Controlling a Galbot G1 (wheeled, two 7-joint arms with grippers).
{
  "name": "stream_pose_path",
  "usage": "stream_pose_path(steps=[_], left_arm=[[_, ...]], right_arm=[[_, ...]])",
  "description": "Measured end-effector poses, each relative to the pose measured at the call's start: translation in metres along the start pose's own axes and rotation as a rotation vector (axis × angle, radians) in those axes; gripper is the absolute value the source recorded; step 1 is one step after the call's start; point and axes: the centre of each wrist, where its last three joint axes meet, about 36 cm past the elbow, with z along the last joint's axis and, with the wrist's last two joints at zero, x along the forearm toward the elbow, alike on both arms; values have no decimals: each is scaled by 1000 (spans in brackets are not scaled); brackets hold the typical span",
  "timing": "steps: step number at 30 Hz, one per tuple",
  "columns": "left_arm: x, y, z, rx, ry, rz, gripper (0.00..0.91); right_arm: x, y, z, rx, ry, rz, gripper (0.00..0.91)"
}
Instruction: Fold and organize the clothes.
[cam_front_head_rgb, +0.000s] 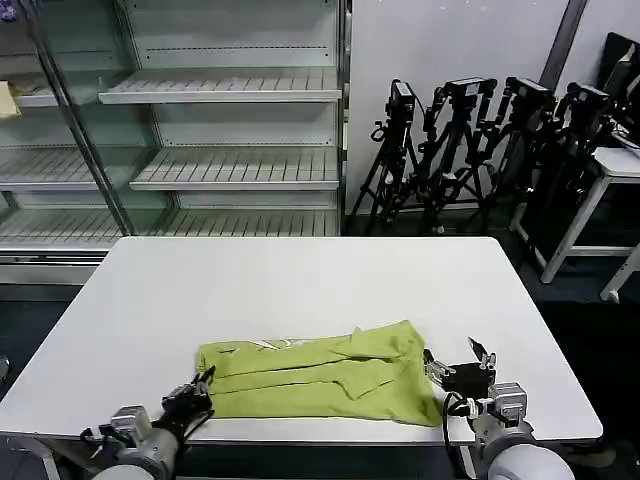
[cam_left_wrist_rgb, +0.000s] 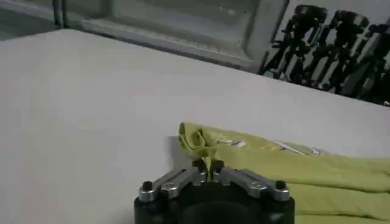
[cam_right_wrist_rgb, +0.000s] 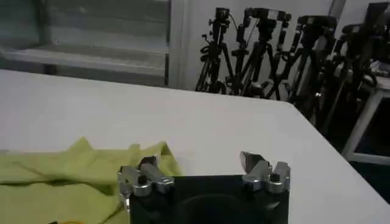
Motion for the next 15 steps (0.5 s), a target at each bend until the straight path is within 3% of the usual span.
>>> stream_pose_path(steps=[5, 15], left_arm=[[-2, 30, -16, -11, -13, -47, 40], [-6, 94, -70, -10, -77, -165, 40]], right_arm=[[-3, -2, -2, -2, -2, 1, 907], [-4, -5, -3, 4, -5, 6, 907]])
